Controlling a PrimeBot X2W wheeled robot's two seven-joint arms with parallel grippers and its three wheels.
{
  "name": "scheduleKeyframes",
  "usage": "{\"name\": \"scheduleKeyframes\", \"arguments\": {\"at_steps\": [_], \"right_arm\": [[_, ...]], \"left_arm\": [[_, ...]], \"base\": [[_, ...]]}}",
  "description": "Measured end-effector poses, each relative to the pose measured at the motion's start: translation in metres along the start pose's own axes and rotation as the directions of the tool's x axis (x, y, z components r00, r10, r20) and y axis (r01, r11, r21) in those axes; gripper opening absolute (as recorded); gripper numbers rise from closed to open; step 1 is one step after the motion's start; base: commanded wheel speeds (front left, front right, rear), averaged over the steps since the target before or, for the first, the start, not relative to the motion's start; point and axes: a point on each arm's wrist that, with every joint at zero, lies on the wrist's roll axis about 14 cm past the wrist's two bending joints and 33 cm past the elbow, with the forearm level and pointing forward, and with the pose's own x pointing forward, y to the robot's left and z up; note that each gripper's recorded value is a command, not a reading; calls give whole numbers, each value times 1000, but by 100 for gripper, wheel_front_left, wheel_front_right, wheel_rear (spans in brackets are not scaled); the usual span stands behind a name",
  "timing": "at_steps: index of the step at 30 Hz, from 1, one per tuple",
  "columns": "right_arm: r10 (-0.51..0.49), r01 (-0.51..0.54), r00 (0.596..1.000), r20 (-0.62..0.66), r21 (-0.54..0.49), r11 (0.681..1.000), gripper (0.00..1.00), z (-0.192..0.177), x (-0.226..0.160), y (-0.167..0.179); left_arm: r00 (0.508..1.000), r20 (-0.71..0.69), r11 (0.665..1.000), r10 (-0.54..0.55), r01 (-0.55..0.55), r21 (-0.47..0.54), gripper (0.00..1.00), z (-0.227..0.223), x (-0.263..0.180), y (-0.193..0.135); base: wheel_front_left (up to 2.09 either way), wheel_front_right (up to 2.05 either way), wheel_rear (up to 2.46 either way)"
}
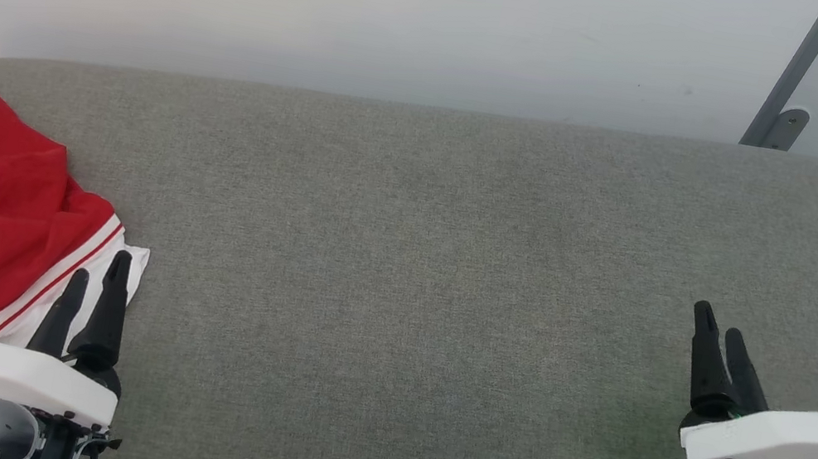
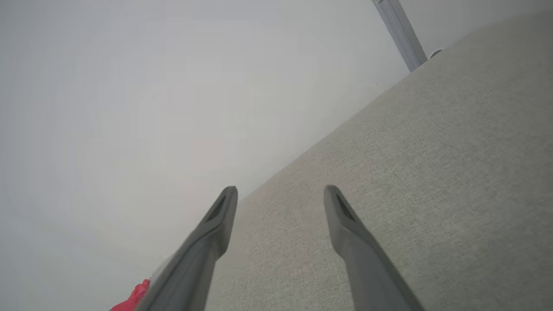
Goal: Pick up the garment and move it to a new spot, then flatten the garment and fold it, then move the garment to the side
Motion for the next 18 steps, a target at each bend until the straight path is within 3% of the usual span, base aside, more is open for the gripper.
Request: {"name": "scheduleKeyframes", "arguments": {"at_steps": [7, 18], "right_arm": [[7, -8, 1000, -5, -210, 978, 100, 2, 2, -2], [14, -15, 1000, -6, -437, 899, 100, 2, 3, -2]], "left_arm": [[1000, 3, 993, -8, 8, 122, 100, 3, 1, 2], [1000, -19, 958, -17, 21, 286, 100, -2, 0, 5]], "base": [[0, 0, 0], [0, 0, 0]]}}
